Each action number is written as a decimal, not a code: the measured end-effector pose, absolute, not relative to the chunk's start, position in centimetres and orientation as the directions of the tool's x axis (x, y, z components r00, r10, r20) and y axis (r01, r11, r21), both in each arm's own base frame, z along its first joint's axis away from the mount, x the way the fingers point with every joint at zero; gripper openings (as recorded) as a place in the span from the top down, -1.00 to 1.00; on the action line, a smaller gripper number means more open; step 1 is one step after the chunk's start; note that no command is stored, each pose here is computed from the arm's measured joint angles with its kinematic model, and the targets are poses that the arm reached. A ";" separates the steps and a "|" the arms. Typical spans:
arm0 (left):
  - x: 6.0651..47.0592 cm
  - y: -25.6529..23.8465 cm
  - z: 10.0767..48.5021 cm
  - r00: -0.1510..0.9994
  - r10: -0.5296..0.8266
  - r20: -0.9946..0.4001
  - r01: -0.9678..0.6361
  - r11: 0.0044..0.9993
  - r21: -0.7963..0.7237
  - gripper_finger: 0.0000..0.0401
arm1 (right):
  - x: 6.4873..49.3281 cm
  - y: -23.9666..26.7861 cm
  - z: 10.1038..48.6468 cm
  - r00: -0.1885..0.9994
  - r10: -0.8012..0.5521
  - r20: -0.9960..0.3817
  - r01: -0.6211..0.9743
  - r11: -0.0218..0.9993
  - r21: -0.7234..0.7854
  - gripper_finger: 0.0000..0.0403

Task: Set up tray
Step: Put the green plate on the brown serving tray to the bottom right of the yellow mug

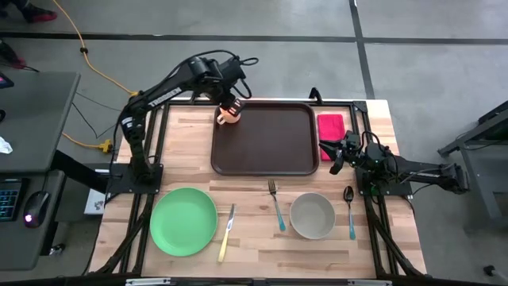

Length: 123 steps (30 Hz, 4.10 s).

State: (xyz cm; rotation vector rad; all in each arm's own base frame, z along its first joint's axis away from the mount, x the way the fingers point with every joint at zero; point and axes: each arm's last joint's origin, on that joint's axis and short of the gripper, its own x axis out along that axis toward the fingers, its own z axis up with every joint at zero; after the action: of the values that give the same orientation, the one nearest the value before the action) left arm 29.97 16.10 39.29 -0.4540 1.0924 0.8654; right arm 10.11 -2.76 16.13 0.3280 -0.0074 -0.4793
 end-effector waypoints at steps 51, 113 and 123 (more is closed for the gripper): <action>25.0 -1.4 43.3 0.403 0.370 -0.837 -0.802 0.584 -0.128 0.24 | 10.1 -2.7 16.1 0.901 -0.427 -0.070 0.426 0.848 0.315 0.72; 15.2 -1.5 24.5 0.169 0.022 -0.985 -0.768 0.629 -0.118 0.24 | 10.2 -2.6 16.1 0.911 -0.404 -0.078 0.412 0.902 0.133 0.72; 16.2 -1.8 23.6 0.101 -0.058 -0.993 -0.656 0.746 -0.110 0.24 | 10.2 -2.6 16.1 0.910 -0.407 -0.078 0.414 0.901 0.129 0.72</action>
State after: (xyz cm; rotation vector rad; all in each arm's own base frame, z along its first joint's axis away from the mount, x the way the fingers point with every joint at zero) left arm 16.21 -1.85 23.58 -0.6305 1.4194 0.4882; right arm 10.16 -2.63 16.07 0.1443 0.0492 -0.4250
